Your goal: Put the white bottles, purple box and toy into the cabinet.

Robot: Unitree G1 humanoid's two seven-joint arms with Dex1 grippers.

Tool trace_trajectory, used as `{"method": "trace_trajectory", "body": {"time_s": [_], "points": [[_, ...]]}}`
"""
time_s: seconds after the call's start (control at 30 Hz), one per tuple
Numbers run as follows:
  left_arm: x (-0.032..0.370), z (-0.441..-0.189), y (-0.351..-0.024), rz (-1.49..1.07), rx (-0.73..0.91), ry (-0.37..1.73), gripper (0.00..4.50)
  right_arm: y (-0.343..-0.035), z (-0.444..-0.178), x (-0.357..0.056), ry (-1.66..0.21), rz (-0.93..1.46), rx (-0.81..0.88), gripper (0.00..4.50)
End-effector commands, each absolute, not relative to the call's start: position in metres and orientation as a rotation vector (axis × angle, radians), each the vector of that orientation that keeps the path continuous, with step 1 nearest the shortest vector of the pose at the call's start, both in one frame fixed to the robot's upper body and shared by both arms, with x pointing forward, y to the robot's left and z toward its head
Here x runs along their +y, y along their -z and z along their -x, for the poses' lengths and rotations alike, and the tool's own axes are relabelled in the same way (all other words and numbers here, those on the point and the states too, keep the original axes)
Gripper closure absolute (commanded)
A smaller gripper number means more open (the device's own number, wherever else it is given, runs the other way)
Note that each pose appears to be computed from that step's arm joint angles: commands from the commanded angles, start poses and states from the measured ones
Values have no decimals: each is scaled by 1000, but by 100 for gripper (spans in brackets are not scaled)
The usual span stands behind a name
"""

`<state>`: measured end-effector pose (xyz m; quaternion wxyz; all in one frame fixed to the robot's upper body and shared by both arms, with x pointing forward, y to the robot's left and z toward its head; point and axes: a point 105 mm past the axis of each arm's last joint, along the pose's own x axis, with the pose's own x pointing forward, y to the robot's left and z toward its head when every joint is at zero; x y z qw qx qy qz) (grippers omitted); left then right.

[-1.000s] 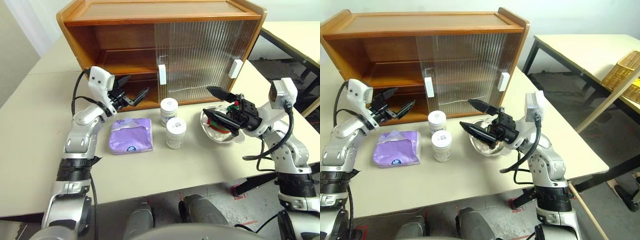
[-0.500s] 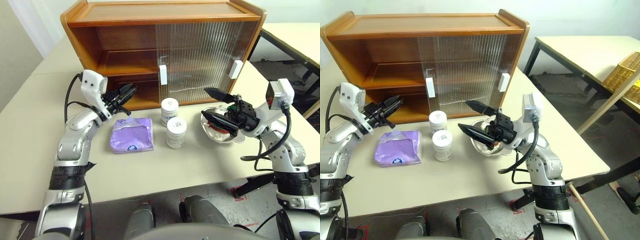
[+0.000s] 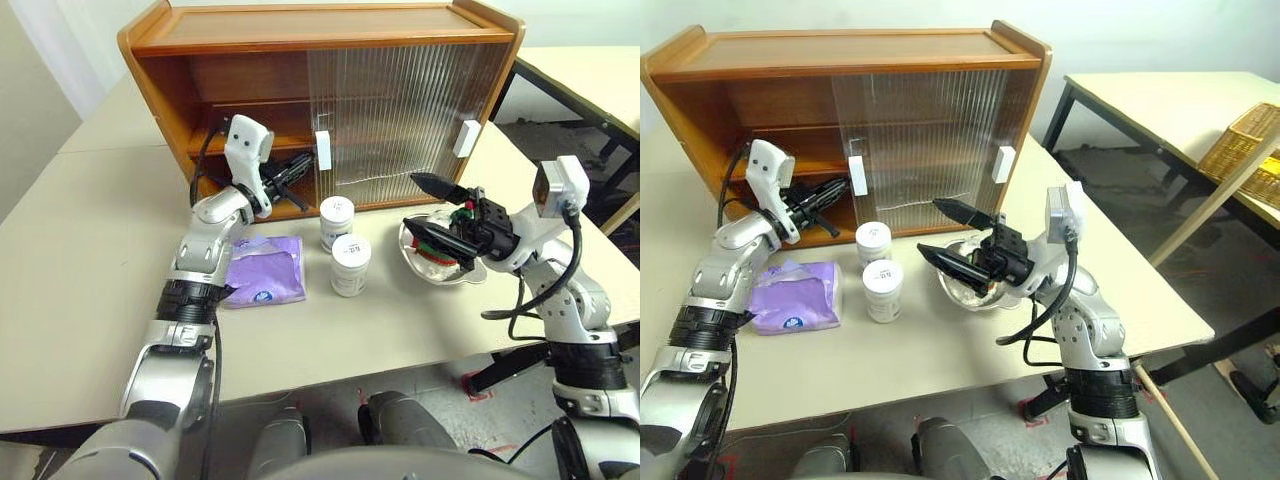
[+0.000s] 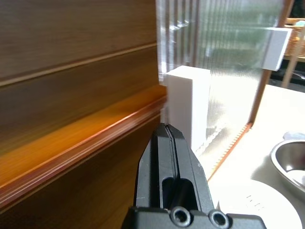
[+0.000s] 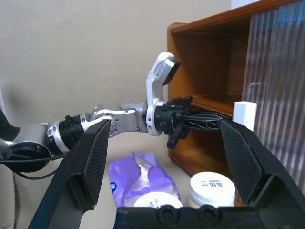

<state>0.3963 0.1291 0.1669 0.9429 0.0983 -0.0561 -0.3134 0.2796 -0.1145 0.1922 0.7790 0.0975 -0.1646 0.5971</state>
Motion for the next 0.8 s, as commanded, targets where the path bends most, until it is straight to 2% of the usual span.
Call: {"method": "trace_trajectory", "body": {"time_s": [0.03, 0.37, 0.63, 0.73, 0.8], "points": [[111, -401, -170, -211, -131, 695, 448, -194, -275, -119, -1275, -172, -361, 0], [82, -407, -171, -197, -150, 773, 448, -195, -270, -120, -1242, -167, -369, 0], [110, -397, -177, -180, -156, 709, 448, -191, -269, -119, -1238, -179, -362, 0], [139, -384, -174, -141, -122, 641, 387, -189, -271, -118, -1250, -181, -354, 0], [152, -378, -178, -107, -125, 602, 321, -188, -272, -117, -1261, -182, -351, 0]]}}
